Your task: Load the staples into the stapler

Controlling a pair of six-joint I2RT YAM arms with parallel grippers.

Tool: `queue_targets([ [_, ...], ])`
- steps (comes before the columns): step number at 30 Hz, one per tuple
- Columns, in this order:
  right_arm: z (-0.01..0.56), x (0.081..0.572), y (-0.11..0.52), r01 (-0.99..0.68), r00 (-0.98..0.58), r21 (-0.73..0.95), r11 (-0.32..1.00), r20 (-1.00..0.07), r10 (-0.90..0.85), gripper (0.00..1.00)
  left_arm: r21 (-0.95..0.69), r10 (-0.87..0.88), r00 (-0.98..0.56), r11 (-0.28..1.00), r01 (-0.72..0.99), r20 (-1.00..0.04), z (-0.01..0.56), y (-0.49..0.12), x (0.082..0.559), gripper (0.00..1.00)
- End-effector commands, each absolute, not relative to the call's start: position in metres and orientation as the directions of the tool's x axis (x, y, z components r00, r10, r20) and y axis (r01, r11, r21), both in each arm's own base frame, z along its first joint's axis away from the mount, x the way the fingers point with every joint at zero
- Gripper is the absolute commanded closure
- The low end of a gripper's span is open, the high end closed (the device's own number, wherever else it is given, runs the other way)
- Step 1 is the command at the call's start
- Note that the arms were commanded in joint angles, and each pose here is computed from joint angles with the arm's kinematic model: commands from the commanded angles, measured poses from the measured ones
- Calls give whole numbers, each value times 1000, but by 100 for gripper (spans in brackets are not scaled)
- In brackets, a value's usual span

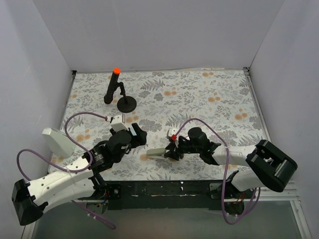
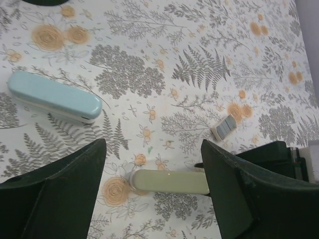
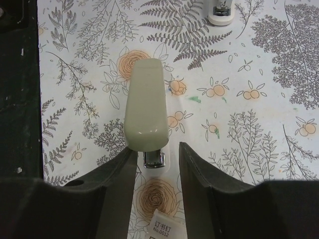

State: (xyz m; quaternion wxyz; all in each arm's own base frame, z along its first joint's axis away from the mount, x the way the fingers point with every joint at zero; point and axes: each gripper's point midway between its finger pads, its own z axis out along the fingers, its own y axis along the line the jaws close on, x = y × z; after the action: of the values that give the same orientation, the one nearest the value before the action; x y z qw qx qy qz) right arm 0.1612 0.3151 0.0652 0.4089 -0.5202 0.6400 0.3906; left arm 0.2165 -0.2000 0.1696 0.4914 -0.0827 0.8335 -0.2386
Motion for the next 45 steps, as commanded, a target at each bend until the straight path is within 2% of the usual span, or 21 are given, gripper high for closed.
queue_targets([
  [1,68,160,303,-976,-157,82,201,-908,-389,53,-428,-367,-417,902,60,-832,183,-167,226,22],
  [6,86,156,287,-960,-200,96,262,-891,-407,52,-350,-310,-347,935,58,-885,197,-145,226,17],
  [8,110,160,292,-964,-171,72,254,-905,-389,41,-329,-299,-314,943,48,-901,206,-137,228,16],
  [11,132,167,295,-967,-160,54,249,-889,-429,40,-309,-284,-279,950,50,-917,222,-129,227,12],
  [14,124,168,291,-964,-195,63,258,-826,-528,40,-286,-269,-243,957,39,-932,233,-116,225,9],
  [19,120,169,293,-966,-216,60,252,-722,-657,40,-293,-291,-164,956,-13,-942,246,-92,221,7],
  [27,111,162,307,-978,-199,70,196,-595,-778,40,-424,-423,-78,905,-3,-903,262,-72,209,7],
  [40,94,156,323,-984,-173,42,172,-450,-876,44,-409,-407,-103,912,2,-908,258,-76,209,7],
  [45,86,154,326,-986,-165,36,165,-414,-895,49,-416,-413,-103,910,6,-905,258,-76,208,7],
])
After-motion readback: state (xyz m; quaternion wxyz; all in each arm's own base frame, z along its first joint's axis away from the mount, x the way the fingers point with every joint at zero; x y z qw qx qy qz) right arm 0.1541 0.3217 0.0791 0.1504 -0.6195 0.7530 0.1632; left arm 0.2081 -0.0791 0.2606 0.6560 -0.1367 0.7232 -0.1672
